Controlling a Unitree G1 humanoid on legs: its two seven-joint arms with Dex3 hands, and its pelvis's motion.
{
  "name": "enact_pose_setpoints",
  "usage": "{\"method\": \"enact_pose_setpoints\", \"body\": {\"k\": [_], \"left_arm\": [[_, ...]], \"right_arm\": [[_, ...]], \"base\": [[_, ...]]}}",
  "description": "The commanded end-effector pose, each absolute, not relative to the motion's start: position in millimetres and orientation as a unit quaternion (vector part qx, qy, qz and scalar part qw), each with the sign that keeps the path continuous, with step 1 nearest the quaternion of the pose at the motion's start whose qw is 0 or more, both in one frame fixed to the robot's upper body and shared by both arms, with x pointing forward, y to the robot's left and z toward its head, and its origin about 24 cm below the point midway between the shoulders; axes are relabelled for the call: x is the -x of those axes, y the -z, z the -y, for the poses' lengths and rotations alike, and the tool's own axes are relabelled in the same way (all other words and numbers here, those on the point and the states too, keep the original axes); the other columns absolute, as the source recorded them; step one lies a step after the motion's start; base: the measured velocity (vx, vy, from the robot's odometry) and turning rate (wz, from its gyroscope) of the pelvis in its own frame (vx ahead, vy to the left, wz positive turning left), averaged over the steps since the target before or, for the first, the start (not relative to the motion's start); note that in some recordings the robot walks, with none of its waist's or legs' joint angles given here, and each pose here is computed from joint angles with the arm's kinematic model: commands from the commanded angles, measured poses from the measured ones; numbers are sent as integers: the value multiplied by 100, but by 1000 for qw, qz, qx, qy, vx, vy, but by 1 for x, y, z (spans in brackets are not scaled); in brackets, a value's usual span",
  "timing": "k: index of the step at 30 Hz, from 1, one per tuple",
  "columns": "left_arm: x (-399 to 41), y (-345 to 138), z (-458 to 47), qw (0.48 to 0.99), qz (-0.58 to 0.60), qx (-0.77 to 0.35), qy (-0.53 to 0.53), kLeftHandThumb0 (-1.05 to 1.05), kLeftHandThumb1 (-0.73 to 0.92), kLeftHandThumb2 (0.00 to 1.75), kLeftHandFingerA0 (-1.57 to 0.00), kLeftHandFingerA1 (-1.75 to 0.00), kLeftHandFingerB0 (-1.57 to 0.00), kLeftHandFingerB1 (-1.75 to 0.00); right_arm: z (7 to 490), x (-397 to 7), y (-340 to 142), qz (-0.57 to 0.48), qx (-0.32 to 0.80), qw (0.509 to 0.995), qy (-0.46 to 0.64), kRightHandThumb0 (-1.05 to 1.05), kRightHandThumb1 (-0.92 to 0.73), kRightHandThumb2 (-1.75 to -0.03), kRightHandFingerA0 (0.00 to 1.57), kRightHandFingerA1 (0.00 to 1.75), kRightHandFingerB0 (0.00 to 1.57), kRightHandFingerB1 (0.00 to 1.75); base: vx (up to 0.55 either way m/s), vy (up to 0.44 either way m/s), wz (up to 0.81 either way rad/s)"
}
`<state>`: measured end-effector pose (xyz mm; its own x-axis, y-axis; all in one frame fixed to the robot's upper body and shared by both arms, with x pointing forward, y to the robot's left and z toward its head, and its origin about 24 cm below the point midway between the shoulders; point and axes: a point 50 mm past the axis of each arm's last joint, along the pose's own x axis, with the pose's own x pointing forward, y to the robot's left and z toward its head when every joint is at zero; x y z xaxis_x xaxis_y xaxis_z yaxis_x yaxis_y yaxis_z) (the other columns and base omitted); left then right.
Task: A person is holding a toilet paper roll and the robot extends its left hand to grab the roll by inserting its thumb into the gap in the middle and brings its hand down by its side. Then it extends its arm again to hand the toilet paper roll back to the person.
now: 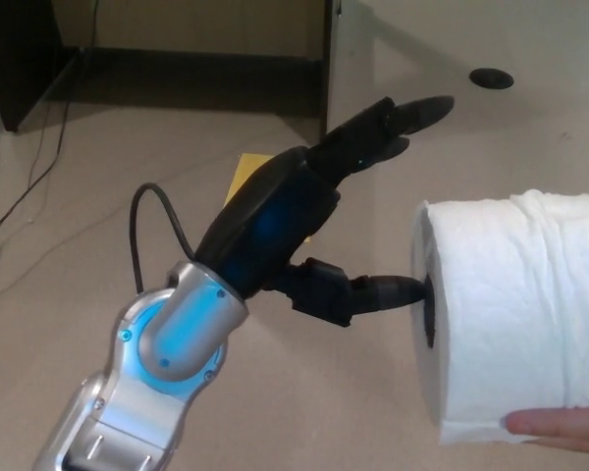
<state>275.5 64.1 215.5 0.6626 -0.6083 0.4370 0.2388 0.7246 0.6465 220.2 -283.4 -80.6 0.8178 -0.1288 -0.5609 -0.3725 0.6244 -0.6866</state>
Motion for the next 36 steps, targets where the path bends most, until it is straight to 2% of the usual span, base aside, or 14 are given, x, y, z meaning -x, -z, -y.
{"method": "enact_pose_setpoints", "body": {"k": [1, 20, 22, 23, 24, 25, 26, 27, 29, 31, 32, 33, 34, 36], "left_arm": [[-273, -215, -55, 864, 322, -298, 246, -51, 39, 64, -33, -43, -18, -35], [-273, -200, -20, 868, 298, -278, 284, -51, 40, 65, -30, -43, -14, -34], [-269, -196, -17, 870, 290, -269, 294, -36, 54, 56, -45, -40, -24, -29], [-267, -195, -16, 869, 294, -265, 297, -36, 54, 56, -45, -40, -24, -29], [-265, -194, -15, 863, 310, -257, 306, -29, 67, 62, -68, -50, -28, -31], [-265, -193, -15, 858, 322, -249, 312, -22, 72, 61, -85, -73, -32, -31], [-266, -193, -16, 859, 321, -236, 320, -17, 79, 64, -106, -55, -43, -34], [-268, -191, -17, 861, 318, -223, 328, -17, 79, 64, -106, -55, -43, -34], [-272, -191, -19, 860, 321, -214, 333, -1, 79, 67, -112, -64, -78, -47], [-273, -188, -21, 866, 321, -199, 329, -4, 78, 73, -112, -100, -99, -71], [-273, -188, -21, 869, 320, -198, 322, -7, 79, 71, -103, -114, -96, -91], [-273, -189, -22, 872, 319, -199, 314, -7, 79, 71, -103, -114, -96, -91], [-272, -189, -24, 872, 326, -202, 304, -13, 83, 70, -87, -137, -84, -114], [-272, -189, -25, 876, 323, -197, 300, -19, 85, 69, -81, -148, -78, -120]], "right_arm": [[288, -215, 81, -296, 430, 850, -73, -30, -61, -58, 63, 50, 50, 40], [286, -217, 82, -297, 438, 845, -75, -30, -61, -58, 64, 49, 51, 40], [285, -213, 85, -303, 434, 845, -77, -30, -62, -58, 64, 49, 50, 40], [284, -212, 86, -303, 435, 844, -80, -30, -62, -58, 64, 49, 50, 40], [285, -210, 86, -304, 435, 844, -81, -31, -62, -58, 64, 47, 50, 39], [285, -211, 85, -303, 438, 842, -82, -31, -62, -58, 64, 47, 50, 39], [285, -213, 84, -302, 440, 842, -82, -32, -63, -58, 64, 47, 48, 38], [285, -215, 84, -301, 440, 842, -82, -32, -63, -58, 64, 47, 48, 38], [286, -221, 81, -304, 433, 845, -76, -31, -62, -58, 69, 51, 49, 38], [286, -222, 80, -300, 432, 847, -77, -29, -61, -58, 68, 50, 50, 40], [285, -223, 78, -296, 432, 848, -77, -29, -61, -58, 70, 52, 51, 40], [285, -225, 77, -293, 432, 850, -77, -29, -61, -58, 70, 52, 51, 40], [285, -225, 77, -290, 434, 849, -78, -30, -61, -58, 69, 54, 51, 40], [286, -224, 77, -291, 439, 846, -81, -31, -61, -58, 67, 51, 49, 40]], "base": [[0, 0, 0], [0, 0, 0], [0, 0, 0], [0, 0, 0], [0, 0, 0], [0, 0, 0], [0, 0, 0], [0, 0, 0], [0, 0, 0], [0, 0, 0], [0, 0, 0], [0, 0, 0], [0, 0, 0], [0, 0, 0]]}}
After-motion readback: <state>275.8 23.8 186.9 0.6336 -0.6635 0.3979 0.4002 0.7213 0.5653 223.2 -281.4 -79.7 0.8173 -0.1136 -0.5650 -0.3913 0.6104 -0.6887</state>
